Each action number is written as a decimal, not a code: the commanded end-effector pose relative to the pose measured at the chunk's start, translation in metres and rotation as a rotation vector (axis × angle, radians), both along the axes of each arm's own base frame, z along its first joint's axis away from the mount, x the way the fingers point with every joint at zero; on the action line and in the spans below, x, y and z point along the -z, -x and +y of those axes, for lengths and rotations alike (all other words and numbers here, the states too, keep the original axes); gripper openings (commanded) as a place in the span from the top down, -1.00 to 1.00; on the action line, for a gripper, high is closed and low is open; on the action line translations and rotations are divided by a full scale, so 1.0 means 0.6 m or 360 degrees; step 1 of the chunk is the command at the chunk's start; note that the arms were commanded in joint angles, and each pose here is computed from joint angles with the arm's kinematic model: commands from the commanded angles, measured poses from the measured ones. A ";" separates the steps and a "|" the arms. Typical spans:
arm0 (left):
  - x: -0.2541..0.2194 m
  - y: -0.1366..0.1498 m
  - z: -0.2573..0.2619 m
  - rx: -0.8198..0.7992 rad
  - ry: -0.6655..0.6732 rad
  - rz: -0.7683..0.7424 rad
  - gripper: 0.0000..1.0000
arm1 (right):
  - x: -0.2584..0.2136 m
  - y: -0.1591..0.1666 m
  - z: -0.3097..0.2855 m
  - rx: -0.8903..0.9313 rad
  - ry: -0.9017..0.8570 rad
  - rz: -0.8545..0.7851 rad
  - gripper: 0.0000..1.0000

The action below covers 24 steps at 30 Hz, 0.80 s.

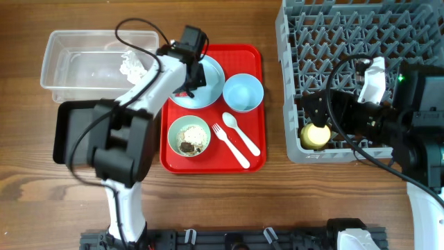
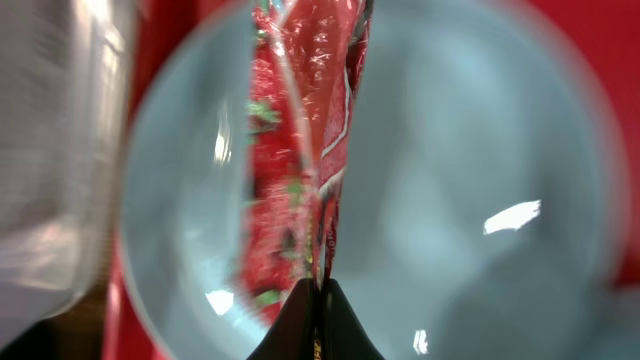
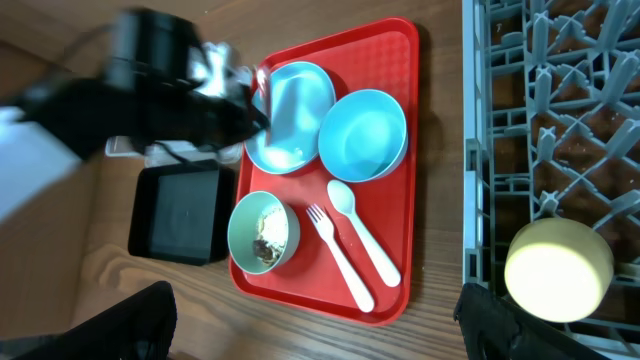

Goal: Sort waste into correct bins and load items into the dishwasher rack
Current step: 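Carry the red wrapper into the clear plastic bin and release, then grasp the rim of the green rice bowl with the left gripper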

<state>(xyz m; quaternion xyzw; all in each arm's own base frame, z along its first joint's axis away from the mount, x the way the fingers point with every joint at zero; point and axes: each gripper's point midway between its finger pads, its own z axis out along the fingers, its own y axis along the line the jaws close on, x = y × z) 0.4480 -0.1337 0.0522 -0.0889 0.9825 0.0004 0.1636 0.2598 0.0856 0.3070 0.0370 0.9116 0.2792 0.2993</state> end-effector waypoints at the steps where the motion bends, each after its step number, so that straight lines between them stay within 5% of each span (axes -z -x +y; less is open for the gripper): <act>1: -0.193 -0.032 0.017 -0.0061 0.0154 -0.0400 0.92 | -0.003 -0.001 0.003 -0.0032 0.0010 -0.0018 -0.82; 12: -0.198 -0.051 0.197 -0.0453 0.0009 -0.0428 0.92 | -0.004 -0.001 0.003 -0.0032 0.0010 -0.0019 -0.83; 13: -0.188 -0.051 0.206 -0.0471 0.0001 -0.0403 0.82 | -0.004 -0.001 0.003 -0.0032 0.0010 -0.0019 -0.83; 15: -0.175 -0.048 0.210 -0.0469 0.0019 -0.0359 0.18 | -0.004 -0.001 0.003 -0.0032 0.0010 -0.0018 -0.82; 17: -0.176 -0.042 0.198 -0.0385 0.0056 -0.0325 -0.19 | -0.003 -0.001 0.003 -0.0032 0.0010 -0.0018 -0.82; 24: -0.250 0.042 0.107 -0.0157 0.0248 -0.0244 -0.15 | -0.001 -0.003 -0.002 -0.0007 0.0038 -0.0016 -0.85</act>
